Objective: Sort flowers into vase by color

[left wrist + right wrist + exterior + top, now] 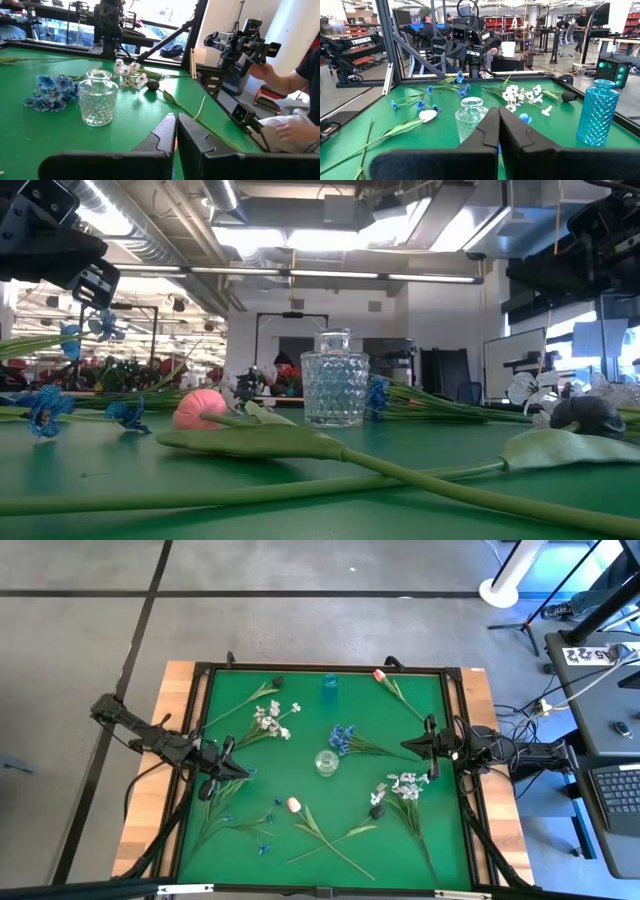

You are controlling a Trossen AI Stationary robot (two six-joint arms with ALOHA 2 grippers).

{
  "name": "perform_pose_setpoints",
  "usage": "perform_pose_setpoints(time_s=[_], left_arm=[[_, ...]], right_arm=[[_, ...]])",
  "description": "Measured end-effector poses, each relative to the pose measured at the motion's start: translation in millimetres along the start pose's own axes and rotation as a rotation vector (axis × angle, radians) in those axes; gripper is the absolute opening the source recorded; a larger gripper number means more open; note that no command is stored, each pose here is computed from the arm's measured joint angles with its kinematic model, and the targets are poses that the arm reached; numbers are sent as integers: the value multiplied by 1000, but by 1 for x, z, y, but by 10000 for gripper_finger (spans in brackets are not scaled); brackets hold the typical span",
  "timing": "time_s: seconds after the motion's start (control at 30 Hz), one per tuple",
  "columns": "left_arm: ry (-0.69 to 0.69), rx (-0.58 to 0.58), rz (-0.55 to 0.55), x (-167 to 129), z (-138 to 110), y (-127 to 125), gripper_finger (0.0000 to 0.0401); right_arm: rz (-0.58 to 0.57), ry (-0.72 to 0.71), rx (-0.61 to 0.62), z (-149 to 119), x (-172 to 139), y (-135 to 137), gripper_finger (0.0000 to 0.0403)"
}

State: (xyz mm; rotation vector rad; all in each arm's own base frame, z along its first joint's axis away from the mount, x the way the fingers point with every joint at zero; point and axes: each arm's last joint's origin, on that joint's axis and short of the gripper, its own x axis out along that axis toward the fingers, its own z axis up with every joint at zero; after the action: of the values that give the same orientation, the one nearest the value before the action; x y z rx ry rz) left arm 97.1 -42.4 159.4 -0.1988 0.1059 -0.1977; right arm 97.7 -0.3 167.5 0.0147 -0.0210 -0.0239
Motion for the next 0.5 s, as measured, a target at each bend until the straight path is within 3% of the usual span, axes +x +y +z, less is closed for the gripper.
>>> perform_pose_setpoints(time_s=[0.5], left_arm=[[0,0,0,0,0,0,13]], right_arm=[[-2,-33,6,4,0,0,3]])
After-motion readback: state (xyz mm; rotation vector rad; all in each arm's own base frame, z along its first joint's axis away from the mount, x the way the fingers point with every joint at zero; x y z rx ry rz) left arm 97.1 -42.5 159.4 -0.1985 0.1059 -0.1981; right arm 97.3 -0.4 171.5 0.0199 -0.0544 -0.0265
